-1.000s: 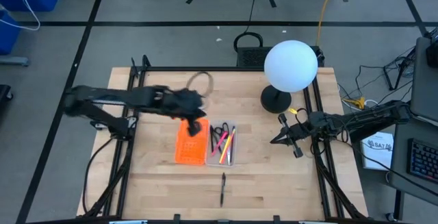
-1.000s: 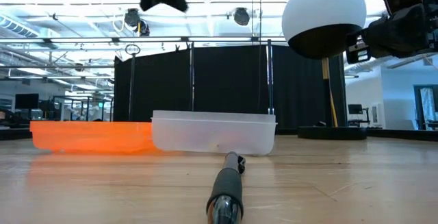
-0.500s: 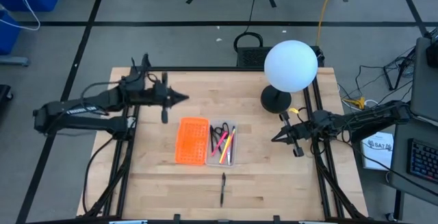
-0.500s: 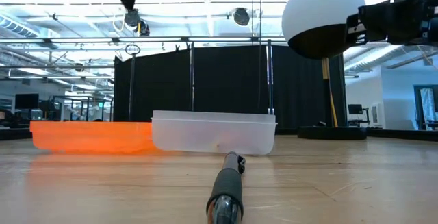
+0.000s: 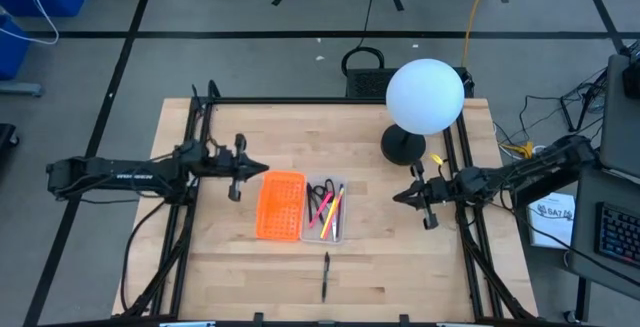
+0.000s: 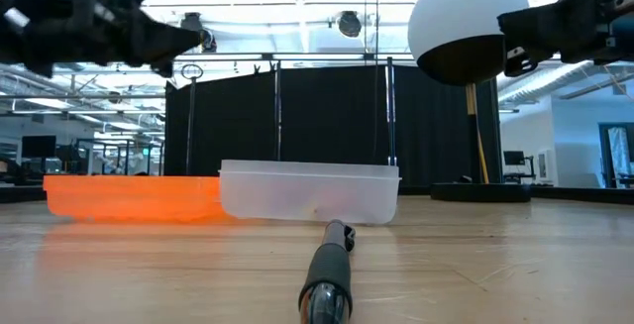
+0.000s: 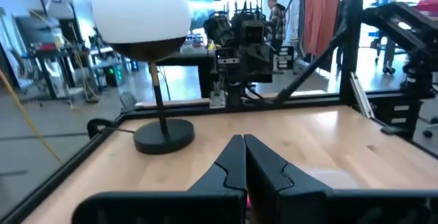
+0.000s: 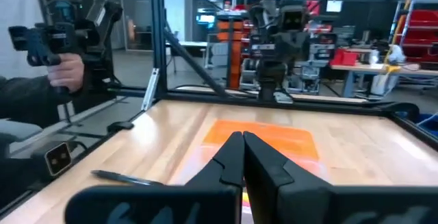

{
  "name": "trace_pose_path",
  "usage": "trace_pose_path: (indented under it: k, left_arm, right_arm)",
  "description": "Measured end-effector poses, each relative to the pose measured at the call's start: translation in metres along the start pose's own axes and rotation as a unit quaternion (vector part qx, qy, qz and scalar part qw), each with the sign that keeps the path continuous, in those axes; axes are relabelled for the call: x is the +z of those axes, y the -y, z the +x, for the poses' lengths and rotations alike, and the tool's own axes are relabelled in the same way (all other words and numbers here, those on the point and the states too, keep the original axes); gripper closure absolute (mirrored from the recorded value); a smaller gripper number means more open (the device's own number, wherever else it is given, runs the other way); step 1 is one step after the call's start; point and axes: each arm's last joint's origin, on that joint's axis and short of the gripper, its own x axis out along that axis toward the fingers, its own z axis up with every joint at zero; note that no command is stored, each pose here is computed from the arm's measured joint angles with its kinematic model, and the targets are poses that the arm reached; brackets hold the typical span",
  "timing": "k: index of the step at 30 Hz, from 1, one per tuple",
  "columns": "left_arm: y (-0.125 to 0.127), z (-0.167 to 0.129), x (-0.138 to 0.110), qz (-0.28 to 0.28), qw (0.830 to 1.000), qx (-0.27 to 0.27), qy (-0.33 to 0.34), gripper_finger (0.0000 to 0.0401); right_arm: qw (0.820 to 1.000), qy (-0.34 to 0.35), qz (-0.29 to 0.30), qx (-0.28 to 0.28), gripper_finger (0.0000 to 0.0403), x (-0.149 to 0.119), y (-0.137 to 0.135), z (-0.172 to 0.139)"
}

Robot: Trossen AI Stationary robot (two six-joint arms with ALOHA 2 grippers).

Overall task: Pick & place school supplies into a supply box
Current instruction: Put the black pen into the supply box

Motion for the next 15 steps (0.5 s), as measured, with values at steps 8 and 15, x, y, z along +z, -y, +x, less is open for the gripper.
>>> trace_pose_path:
  k: [8, 15]
  left_arm:
    - [0.008, -0.026, -0.020, 0.035, 0.999, 0.010, -0.014, 0.0400]
    - [0.008, -0.029, -0.023, 0.041, 0.999, 0.011, -0.031, 0.0392]
  right_arm:
    - [0.997, -0.038, -0.028, -0.061, 0.0403, 0.042, -0.008, 0.024]
    - [0.990, -0.099, -0.033, -0.090, 0.0403, 0.095, -0.021, 0.082]
